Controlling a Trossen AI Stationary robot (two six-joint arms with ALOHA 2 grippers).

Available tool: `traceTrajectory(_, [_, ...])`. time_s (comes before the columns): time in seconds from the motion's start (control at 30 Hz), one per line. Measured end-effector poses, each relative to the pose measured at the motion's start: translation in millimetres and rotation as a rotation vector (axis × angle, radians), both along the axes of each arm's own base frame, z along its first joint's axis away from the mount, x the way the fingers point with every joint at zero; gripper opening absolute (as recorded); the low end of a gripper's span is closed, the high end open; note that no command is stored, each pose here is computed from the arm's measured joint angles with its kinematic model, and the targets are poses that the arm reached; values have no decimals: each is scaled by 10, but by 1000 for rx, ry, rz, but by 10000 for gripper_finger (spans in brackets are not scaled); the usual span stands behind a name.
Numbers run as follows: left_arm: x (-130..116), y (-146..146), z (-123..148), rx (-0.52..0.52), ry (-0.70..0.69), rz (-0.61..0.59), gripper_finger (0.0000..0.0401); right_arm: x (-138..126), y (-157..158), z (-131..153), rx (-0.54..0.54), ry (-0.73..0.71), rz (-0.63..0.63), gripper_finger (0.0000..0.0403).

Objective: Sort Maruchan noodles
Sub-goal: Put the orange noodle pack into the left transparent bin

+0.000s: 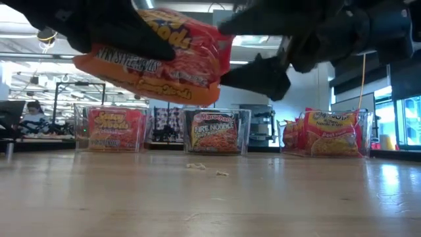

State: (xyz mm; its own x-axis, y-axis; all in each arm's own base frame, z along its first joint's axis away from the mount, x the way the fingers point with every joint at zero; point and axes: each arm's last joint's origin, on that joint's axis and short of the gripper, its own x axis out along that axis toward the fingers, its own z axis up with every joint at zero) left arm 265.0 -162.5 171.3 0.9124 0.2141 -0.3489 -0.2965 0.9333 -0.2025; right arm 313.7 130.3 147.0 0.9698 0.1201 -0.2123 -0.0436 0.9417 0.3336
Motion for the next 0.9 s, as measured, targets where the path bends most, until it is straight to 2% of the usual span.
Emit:
traceTrajectory(0.2, [46,23,56,28,-44,-5,127,172,39,-70,-35,0,-25,389])
traceTrajectory(0.37, [68,-3,122,81,-84,-55,127,342,92,-9,-76,-43,6,364])
traceTrajectory(0.5, [71,-11,139,102,-91,-76,127,396,137,54,-130,-66,52,306])
traceTrajectory(0.73, [75,-7,145,119,-96,-67,127,405,130,31,-176,-29,34,158])
traceTrajectory(0.83, [83,7,146,88,-104,-48,127,404,124,31,-182,-26,19,119])
traceTrajectory(0.9, [93,11,153,72,-106,-50,127,403,123,29,-188,-25,19,112])
